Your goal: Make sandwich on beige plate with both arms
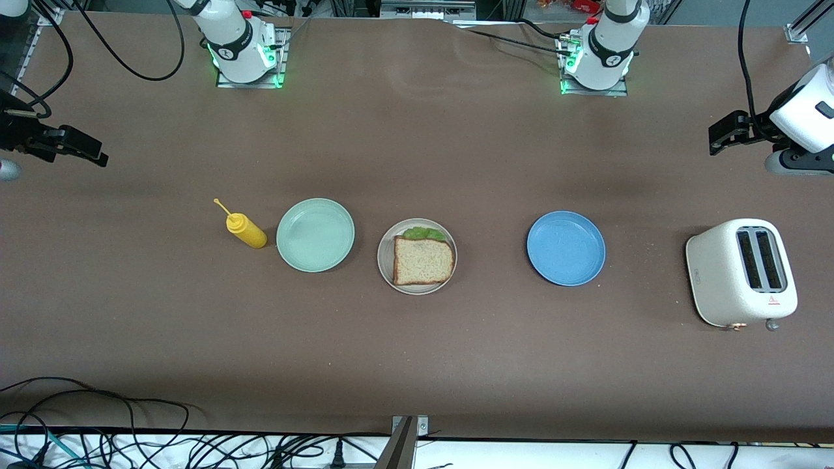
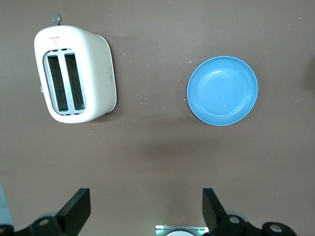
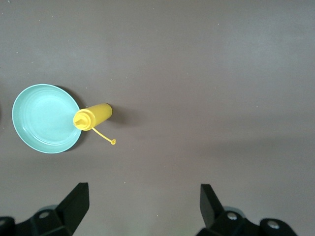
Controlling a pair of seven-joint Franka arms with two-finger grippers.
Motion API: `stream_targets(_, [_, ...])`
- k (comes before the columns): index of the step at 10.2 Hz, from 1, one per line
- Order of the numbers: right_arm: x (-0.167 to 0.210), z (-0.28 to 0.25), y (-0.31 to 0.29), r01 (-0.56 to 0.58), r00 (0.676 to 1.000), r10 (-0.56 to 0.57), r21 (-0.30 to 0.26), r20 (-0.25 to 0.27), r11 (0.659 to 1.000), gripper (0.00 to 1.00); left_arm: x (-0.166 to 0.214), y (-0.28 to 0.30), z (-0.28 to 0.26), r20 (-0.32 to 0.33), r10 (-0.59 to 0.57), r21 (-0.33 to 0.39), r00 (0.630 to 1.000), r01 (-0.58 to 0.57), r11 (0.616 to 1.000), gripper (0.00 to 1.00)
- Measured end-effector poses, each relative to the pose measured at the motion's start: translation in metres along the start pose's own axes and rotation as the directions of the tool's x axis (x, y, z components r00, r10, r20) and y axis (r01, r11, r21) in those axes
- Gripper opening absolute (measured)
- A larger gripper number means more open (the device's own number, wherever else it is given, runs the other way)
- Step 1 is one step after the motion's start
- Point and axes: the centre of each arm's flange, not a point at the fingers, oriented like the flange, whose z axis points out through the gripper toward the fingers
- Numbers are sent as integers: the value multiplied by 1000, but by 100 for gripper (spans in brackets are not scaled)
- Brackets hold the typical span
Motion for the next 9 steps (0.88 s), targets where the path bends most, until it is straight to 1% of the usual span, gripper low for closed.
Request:
stream_targets(2, [0,-1,0,-1,1000,1,0,-2,1000,100,6,3,8,17,6,-1,1000,-6,1000,100])
stream_targets(4, [0,-3,0,-1,1000,1,0,-5,1000,100,12,7,16,32,12,-27,999,-11,1000,100])
stream_targets(9, [0,-8,-2,4,1000,-4,-1,-18,1000,100,12,8,17,33,12,-56,999,-11,998,100])
